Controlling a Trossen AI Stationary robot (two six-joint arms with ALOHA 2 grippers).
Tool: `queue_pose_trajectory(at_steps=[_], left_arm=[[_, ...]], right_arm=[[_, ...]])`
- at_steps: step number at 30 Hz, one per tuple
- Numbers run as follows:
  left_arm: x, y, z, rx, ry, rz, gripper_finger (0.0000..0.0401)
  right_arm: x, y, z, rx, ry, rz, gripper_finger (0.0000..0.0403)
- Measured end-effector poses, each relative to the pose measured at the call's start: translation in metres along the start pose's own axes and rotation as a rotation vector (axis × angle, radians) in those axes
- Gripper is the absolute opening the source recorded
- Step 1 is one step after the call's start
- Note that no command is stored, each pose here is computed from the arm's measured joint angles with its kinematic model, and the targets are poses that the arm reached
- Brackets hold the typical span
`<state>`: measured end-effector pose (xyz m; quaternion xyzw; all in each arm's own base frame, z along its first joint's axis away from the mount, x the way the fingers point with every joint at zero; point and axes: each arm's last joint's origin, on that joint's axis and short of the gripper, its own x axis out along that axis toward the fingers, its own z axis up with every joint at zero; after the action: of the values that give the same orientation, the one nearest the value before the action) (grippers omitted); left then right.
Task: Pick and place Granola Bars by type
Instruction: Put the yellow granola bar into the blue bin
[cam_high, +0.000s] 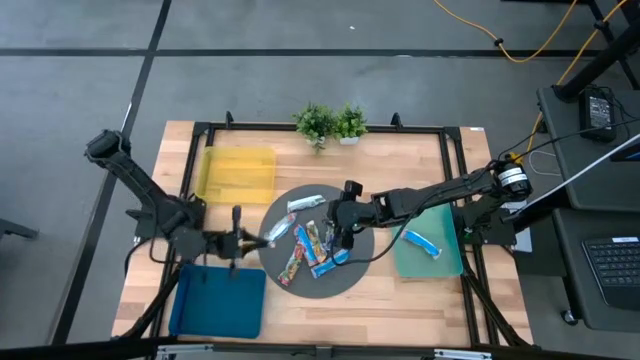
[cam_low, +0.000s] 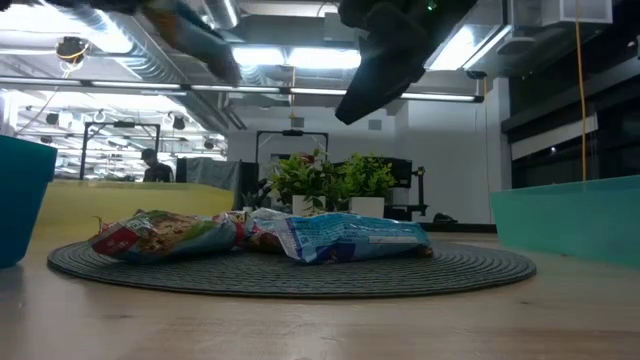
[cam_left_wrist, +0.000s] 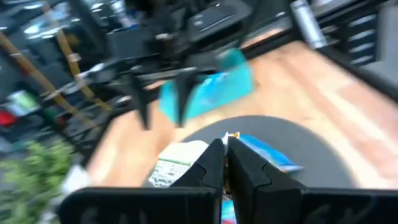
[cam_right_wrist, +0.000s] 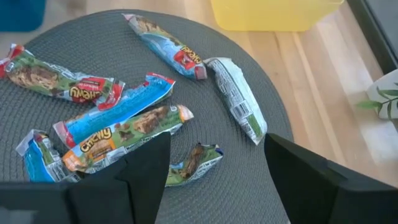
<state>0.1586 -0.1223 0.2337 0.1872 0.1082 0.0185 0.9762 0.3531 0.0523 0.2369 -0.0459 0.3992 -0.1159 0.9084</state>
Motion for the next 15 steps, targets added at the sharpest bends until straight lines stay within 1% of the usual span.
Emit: queue_pose_trajectory(at_steps=[6,11,15], left_arm=[[-0.027,-0.025,0.004,-0.032,-0.056,-0.15,0.0002],[-0.048,-0.037,0.005,-0.1,-0.083,-0.147,0.0002],[-0.062,-0.044,0.005,-0.183,-0.096,-0.197,0.0002]], right_arm=[[0.0,0.0,0.0,0.001,-0.001,0.0,0.0261],[0.0,0.0,0.0,0.002,-0.004,0.001,0.0261],[0.0,0.0,0.0,0.003,-0.005,0.001,0.0261]])
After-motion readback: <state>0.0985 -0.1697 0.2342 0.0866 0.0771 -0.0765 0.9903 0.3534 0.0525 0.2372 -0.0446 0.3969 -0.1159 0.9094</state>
